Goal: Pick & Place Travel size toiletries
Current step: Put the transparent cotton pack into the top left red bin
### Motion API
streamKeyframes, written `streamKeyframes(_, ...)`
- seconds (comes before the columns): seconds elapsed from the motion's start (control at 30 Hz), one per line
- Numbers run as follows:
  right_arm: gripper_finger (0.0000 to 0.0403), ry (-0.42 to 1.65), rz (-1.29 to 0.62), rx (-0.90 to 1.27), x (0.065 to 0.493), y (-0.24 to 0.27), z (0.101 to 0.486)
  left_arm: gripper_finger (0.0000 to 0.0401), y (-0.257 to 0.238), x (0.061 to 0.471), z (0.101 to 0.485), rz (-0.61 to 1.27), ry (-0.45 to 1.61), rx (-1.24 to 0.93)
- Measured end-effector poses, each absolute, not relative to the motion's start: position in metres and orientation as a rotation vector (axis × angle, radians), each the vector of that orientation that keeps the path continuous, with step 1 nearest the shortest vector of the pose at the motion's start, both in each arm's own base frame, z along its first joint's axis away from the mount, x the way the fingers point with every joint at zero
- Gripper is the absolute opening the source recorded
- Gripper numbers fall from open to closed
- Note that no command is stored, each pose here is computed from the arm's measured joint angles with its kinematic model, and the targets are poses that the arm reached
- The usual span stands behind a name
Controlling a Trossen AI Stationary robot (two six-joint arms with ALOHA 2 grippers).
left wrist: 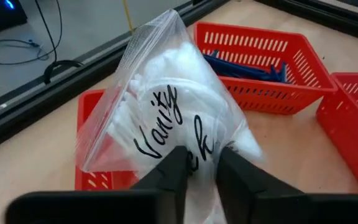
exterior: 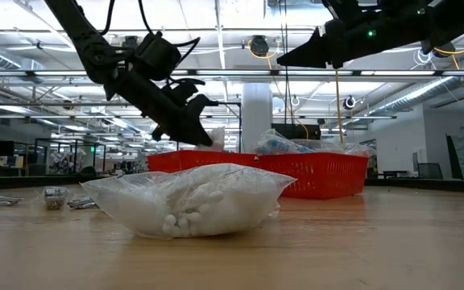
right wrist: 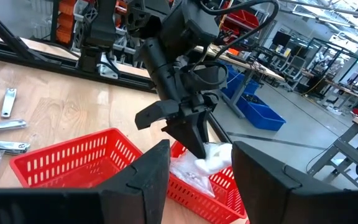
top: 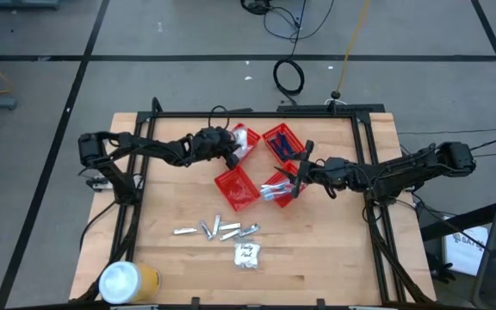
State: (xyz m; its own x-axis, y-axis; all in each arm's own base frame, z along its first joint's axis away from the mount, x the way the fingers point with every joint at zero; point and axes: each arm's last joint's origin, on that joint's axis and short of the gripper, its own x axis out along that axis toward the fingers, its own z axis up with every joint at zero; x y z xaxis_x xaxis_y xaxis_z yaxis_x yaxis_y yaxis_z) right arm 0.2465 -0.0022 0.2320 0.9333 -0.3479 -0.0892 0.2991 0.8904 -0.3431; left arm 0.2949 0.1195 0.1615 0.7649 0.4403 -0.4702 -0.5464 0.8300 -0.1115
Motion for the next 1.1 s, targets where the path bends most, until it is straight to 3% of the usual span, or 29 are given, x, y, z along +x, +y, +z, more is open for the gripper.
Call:
streamKeyframes(0.27, 0.016, 0.148, -0.338, -0.318, 0.247, -0.002, 0.232, 0.0191, 0.122, 0.292, 0.16, 0.645, 0.454, -0.254)
streamKeyframes(0.5, 0.016, 0.148, -0.338, -0.318, 0.247, -0.002, 0.232, 0.0248, 0.117, 0.292, 0.167, 0.563, 0.461, -0.199)
streamKeyframes(0.8, 0.016, 0.148, -0.338, -0.318, 0.247, -0.002, 0.232, 0.0263, 0.099, 0.278, 0.212, 0.501, 0.389, -0.11)
streamKeyframes(0.9, 0.016, 0.148, -0.338, -0.318, 0.247, -0.002, 0.232, 0.0255, 0.1, 0.275, 0.221, 0.615, 0.327, -0.108)
streamKeyframes(1.0, 0.016, 0.148, -0.341, -0.317, 0.247, -0.003, 0.232, 0.0242, 0.108, 0.275, 0.219, 0.72, 0.294, -0.146)
streamKeyframes(1.1, 0.016, 0.149, -0.345, -0.317, 0.247, -0.004, 0.232, 0.0226, 0.115, 0.282, 0.204, 0.704, 0.311, -0.162)
